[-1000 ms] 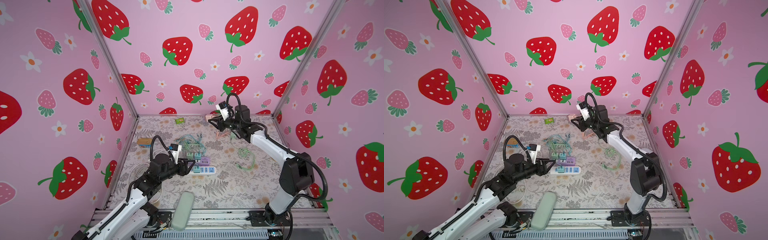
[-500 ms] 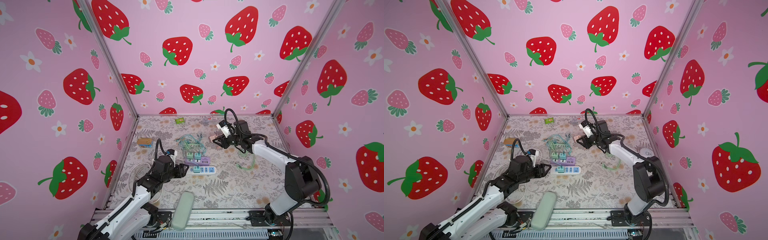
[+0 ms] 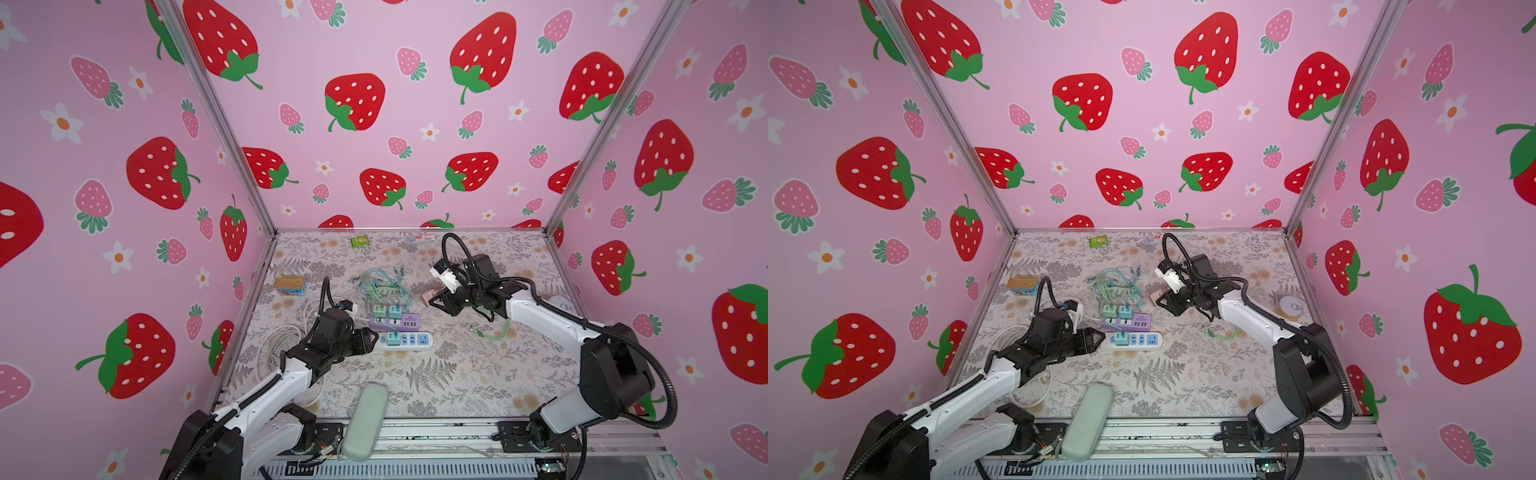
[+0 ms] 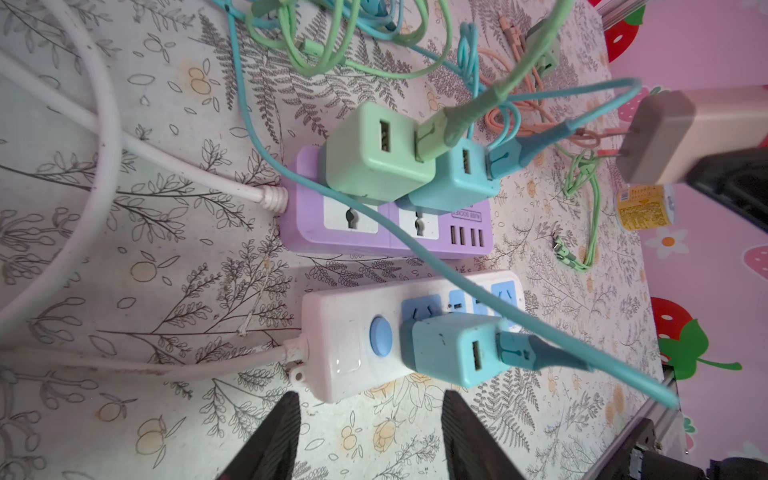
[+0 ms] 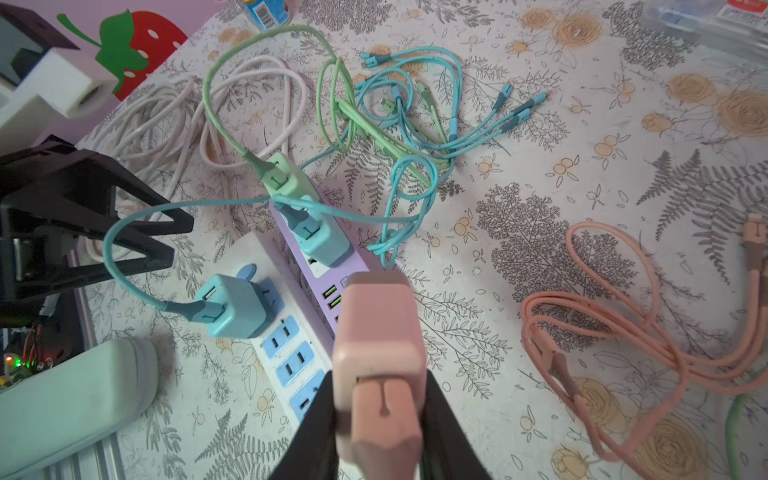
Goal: Insert the plug
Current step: 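Carry the pink charger over the white strip while the left gripper lowers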
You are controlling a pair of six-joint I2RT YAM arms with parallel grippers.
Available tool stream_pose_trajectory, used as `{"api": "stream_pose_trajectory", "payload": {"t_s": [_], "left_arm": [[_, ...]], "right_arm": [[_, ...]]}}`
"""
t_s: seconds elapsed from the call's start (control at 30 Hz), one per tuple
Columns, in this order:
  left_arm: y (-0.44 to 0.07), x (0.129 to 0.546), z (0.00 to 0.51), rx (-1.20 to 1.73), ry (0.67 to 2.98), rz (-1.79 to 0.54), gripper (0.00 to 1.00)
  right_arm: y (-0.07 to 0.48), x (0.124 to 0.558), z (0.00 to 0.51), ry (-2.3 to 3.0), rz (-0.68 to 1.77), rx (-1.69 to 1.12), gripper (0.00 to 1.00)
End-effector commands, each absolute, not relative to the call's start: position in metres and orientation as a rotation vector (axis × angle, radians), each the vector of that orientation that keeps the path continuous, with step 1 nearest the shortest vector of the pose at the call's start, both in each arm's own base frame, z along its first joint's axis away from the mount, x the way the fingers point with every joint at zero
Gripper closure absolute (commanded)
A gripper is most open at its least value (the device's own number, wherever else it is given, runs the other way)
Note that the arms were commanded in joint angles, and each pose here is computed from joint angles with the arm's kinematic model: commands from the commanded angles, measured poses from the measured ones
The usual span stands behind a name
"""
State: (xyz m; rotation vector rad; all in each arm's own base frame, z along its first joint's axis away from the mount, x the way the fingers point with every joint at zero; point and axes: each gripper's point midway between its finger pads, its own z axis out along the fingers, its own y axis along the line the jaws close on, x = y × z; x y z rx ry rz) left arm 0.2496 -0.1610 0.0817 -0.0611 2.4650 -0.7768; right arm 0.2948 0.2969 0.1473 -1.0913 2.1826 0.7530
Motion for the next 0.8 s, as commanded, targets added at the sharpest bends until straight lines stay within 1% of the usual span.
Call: {"api": "stream_pose_trajectory", "payload": {"t_s": [0.0,0.13,0.23,0.37,0.53,0.67,0.77], "left_arm": [[-0.166,0.256,0.085,-0.055,2.453,-0.811,0.44],[-0.168,0.259,0.080,-0.056,2.475,-0.804,0.45],[-0.169,0.261,0.075,-0.062,2.496,-0.798,0.47],[-0.168,0.262,0.071,-0.064,2.510,-0.788,0.49],[-0.167,0.264,0.070,-0.067,2.514,-0.766,0.52],[-0.168,0.266,0.068,-0.056,2.525,-0.759,0.59],[-0.168,0.267,0.066,-0.043,2.540,-0.746,0.62]], "right_arm": [[0.295,0.288,0.155,2.178,0.691,-1.156,0.87],[0.302,0.282,0.157,2.211,0.713,-1.115,0.87],[0.306,0.278,0.157,2.252,0.745,-1.048,0.89],[0.304,0.277,0.155,2.329,0.691,-0.942,0.89],[0.297,0.276,0.160,2.389,0.644,-0.781,0.95],[0.295,0.275,0.165,2.401,0.602,-0.673,0.95],[0.298,0.271,0.167,2.405,0.625,-0.611,0.95]]}}
